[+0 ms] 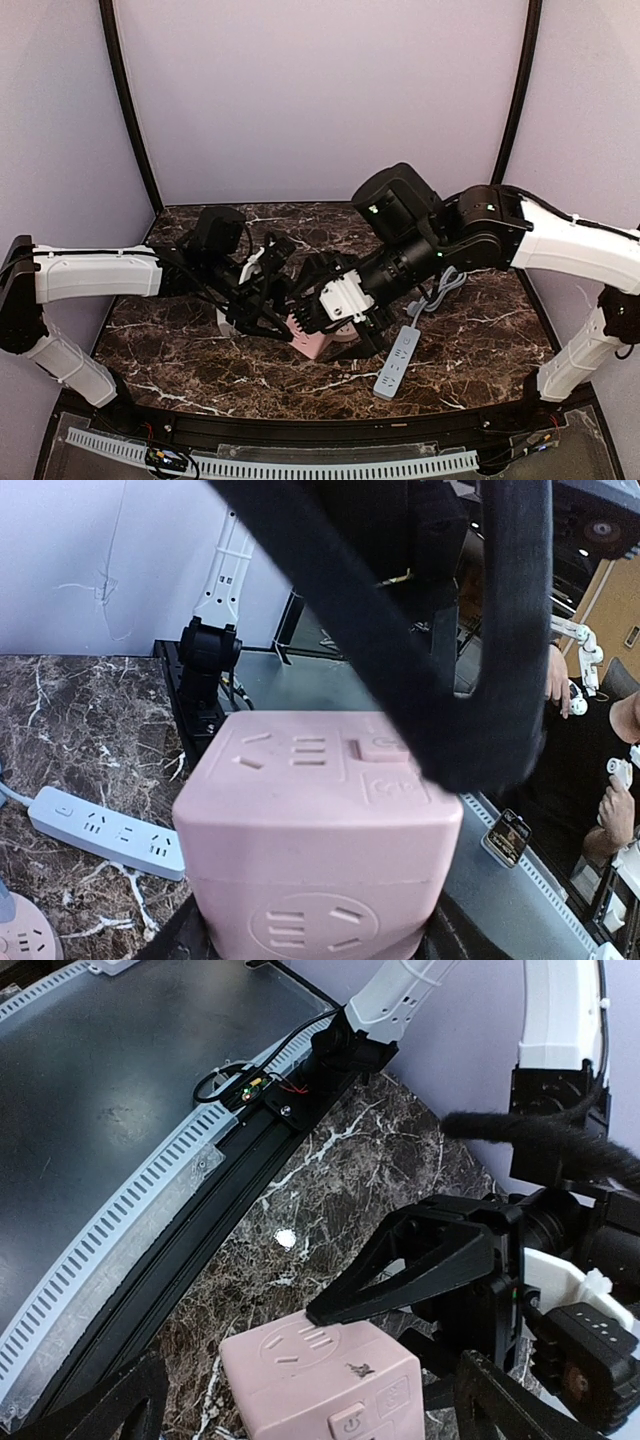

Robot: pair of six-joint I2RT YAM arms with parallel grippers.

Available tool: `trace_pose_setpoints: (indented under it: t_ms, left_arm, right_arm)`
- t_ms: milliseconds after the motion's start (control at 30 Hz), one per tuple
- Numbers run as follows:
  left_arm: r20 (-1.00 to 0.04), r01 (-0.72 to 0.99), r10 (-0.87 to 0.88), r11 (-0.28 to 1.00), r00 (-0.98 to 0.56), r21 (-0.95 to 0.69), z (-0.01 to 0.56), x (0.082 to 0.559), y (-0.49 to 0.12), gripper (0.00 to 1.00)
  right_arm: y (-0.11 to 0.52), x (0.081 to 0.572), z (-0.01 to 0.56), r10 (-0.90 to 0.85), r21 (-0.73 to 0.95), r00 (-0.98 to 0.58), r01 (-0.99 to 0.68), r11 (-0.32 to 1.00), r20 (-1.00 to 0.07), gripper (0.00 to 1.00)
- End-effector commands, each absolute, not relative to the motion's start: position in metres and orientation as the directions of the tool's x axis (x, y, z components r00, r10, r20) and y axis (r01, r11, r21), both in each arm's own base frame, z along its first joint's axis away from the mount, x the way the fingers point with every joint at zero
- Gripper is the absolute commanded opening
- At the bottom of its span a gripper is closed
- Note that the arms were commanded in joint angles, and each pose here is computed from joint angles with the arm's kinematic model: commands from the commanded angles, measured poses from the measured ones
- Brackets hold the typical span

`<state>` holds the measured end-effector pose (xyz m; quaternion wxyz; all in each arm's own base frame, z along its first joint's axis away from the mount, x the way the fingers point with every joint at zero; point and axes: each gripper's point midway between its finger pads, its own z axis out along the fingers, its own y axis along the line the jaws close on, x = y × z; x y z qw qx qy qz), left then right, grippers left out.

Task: Insert the plug

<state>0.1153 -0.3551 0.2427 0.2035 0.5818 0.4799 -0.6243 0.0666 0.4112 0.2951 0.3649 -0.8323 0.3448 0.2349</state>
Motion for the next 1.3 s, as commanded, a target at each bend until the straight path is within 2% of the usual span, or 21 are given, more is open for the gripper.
trace_pose_setpoints:
  t_ms: [0,333,500,633,767,833,900,967,1033,1067,1100,1133,1167,1200,1267]
  left_arm:
    - [-0.938,0.795,0.28,-0.51,-0.207,-0.327,0.251,0.105,-0.348,0.01]
    - [-0.937,0.784,0.279,-0.524,-0.21,-0.332,0.252,0.103,-0.346,0.01]
    - [-0.935,0.784,0.284,-0.521,-0.214,-0.338,0.25,0.104,-0.347,0.01]
    - [-0.935,0.783,0.283,-0.523,-0.212,-0.336,0.251,0.104,-0.347,0.01]
    - [-0.937,0.787,0.28,-0.521,-0.208,-0.331,0.252,0.104,-0.347,0.01]
    - [-0.939,0.789,0.277,-0.522,-0.204,-0.326,0.254,0.105,-0.348,0.01]
    - [-0.939,0.787,0.277,-0.523,-0.205,-0.326,0.255,0.105,-0.348,0.03]
    - [-0.938,0.787,0.277,-0.523,-0.206,-0.327,0.255,0.106,-0.349,0.1]
    - [-0.937,0.787,0.279,-0.521,-0.211,-0.332,0.255,0.107,-0.349,0.22]
    - [-0.935,0.789,0.281,-0.514,-0.217,-0.337,0.254,0.109,-0.348,0.34]
    - [-0.934,0.789,0.28,-0.511,-0.221,-0.34,0.254,0.11,-0.348,0.4]
    - [-0.933,0.793,0.276,-0.502,-0.23,-0.344,0.254,0.114,-0.347,0.55]
    - [-0.934,0.799,0.271,-0.493,-0.234,-0.343,0.255,0.116,-0.346,0.61]
    - [-0.933,0.811,0.257,-0.47,-0.252,-0.349,0.256,0.124,-0.347,0.86]
    - [-0.93,0.831,0.221,-0.423,-0.292,-0.362,0.261,0.136,-0.346,0.97]
  right_arm:
    - [0.418,0.07,0.264,-0.47,-0.382,0.631,-0.763,-0.522,-0.617,0.99]
    - [0.427,0.079,0.239,-0.52,-0.358,0.624,-0.772,-0.525,-0.583,0.99]
    - [0.428,0.077,0.24,-0.513,-0.352,0.622,-0.771,-0.531,-0.591,0.91]
    - [0.43,0.078,0.24,-0.522,-0.342,0.615,-0.777,-0.528,-0.591,0.75]
    - [0.432,0.079,0.237,-0.535,-0.329,0.609,-0.782,-0.53,-0.586,0.49]
    - [0.434,0.08,0.237,-0.535,-0.333,0.61,-0.782,-0.527,-0.585,0.39]
    - [0.434,0.081,0.238,-0.532,-0.338,0.611,-0.782,-0.524,-0.587,0.34]
    - [0.434,0.081,0.239,-0.525,-0.349,0.612,-0.781,-0.517,-0.591,0.27]
    - [0.433,0.081,0.24,-0.52,-0.355,0.611,-0.782,-0.513,-0.597,0.19]
    - [0.432,0.08,0.241,-0.517,-0.359,0.61,-0.783,-0.508,-0.6,0.16]
    - [0.43,0.08,0.244,-0.515,-0.365,0.608,-0.786,-0.499,-0.604,0.12]
    - [0.428,0.08,0.243,-0.517,-0.367,0.603,-0.791,-0.49,-0.608,0.08]
    - [0.426,0.081,0.244,-0.521,-0.368,0.595,-0.797,-0.478,-0.612,0.04]
    - [0.424,0.082,0.244,-0.525,-0.372,0.587,-0.805,-0.463,-0.617,0.01]
    - [0.422,0.084,0.246,-0.525,-0.392,0.578,-0.814,-0.429,-0.625,0.0]
